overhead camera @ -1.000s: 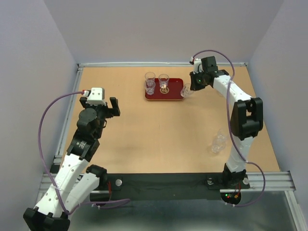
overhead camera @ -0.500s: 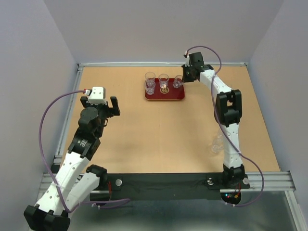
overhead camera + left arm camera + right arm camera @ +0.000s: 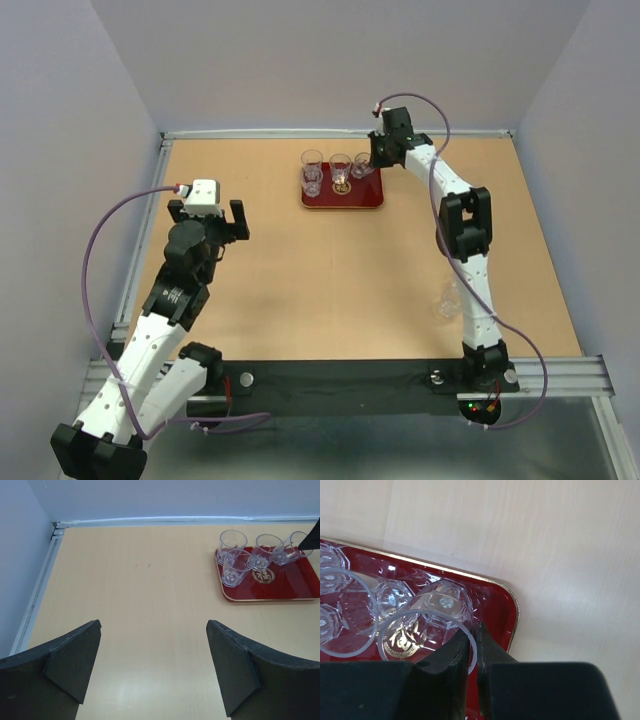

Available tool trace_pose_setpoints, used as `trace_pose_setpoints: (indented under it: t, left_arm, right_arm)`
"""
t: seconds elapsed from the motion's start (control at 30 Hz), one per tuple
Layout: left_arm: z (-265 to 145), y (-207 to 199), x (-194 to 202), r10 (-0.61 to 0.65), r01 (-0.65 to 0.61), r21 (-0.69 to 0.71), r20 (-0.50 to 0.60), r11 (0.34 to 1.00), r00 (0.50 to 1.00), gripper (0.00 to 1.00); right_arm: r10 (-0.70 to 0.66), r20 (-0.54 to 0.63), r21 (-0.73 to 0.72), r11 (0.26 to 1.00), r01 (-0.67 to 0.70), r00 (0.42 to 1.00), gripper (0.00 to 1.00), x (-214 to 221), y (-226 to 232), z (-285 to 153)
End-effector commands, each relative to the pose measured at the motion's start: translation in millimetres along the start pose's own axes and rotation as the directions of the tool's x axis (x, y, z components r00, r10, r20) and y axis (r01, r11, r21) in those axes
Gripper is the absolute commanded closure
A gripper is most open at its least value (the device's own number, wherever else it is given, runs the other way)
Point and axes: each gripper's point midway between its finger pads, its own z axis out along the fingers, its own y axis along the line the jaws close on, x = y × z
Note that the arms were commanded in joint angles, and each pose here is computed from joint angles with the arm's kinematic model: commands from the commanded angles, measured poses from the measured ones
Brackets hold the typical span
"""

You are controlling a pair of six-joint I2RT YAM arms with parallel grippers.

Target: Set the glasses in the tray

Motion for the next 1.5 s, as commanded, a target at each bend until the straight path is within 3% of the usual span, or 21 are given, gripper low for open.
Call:
trace_pose_setpoints:
  t: [0.0,0.83,1.2,1.33,1.47]
  left_arm:
    - [1.2,1.8,-11.7,-0.003,0.003,-0.005,0.05,1.0,0.999,0.02]
    - [-1.6,3.1,-14.7,-0.012,0.012,-0.004,0.063,1.0,0.998,0.02]
    - [-4.0,3.9,-18.6,-0.016,0.016,-0.003,0.076,1.0,0.997,0.02]
    - [-6.0,4.9,-20.3,-0.018,0.019,-0.006,0.084,1.0,0.996,0.02]
    - [-9.0,4.8,-24.5,-0.023,0.023,0.0,0.1,1.0,0.995,0.02]
  right_arm:
    - [-0.025,0.075,0.004,1.0,0.025,0.997,0.88,-24.2,10.7,-0.2]
    - [-0.088,0.132,0.007,0.996,0.088,0.987,0.61,-44.8,35.1,-13.7]
    - [-0.199,0.213,0.028,0.98,0.197,0.957,0.5,-80.8,37.6,-78.6]
    - [-0.35,0.241,-0.062,0.925,0.374,0.905,0.43,-77.1,54.8,-126.6]
    - [-0.429,0.177,-0.134,0.881,0.453,0.886,0.33,-28.2,47.4,-147.6]
